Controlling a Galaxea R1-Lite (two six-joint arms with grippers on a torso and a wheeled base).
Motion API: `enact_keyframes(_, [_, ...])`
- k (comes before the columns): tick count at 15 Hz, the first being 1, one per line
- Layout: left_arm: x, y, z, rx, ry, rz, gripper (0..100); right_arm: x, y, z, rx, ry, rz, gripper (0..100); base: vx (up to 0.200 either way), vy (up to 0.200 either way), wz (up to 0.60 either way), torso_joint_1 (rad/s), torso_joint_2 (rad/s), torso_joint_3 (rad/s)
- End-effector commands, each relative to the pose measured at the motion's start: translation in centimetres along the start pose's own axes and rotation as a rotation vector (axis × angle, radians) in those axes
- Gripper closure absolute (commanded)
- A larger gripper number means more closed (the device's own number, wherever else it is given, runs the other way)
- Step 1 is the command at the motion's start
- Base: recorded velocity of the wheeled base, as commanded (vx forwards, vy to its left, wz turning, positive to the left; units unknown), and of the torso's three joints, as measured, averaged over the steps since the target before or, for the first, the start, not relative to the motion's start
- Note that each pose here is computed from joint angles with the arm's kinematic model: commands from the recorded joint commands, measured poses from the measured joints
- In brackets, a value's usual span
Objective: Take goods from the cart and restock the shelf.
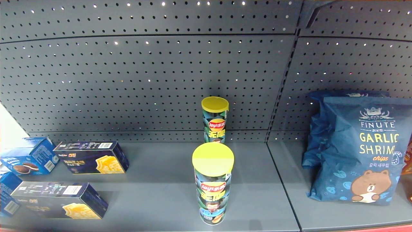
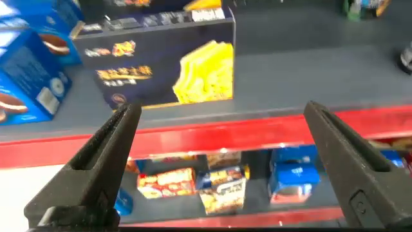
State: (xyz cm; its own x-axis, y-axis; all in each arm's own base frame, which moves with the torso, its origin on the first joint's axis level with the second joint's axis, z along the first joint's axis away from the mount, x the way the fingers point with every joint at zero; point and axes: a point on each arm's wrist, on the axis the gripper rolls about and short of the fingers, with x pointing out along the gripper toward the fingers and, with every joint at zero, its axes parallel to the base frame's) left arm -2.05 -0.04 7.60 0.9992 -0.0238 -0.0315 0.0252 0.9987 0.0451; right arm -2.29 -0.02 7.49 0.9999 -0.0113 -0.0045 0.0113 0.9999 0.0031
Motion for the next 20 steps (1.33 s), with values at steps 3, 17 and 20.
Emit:
enact_keyframes(3, [-0.23,0.00,-0.08,0.016,-0.029,0.021,0,0.01,0.00,0.00,-0.002,0.002,0.001,0,0.000,0.000,0.00,0.000,0.00,0.000])
enact_keyframes(17, [-0.23,0.03,-0.06,-0.047,-0.031,0.032,0,0.01,0.00,0.00,-0.002,0.002,0.001,0,0.000,0.000,0.00,0.000,0.00,0.000])
enact_keyframes(20, [-0.23,0.02,-0.06,-0.044,-0.031,0.029,0,0.01,0.00,0.00,-0.002,0.002,0.002,0,0.000,0.067,0.00,-0.001,0.00,-0.001])
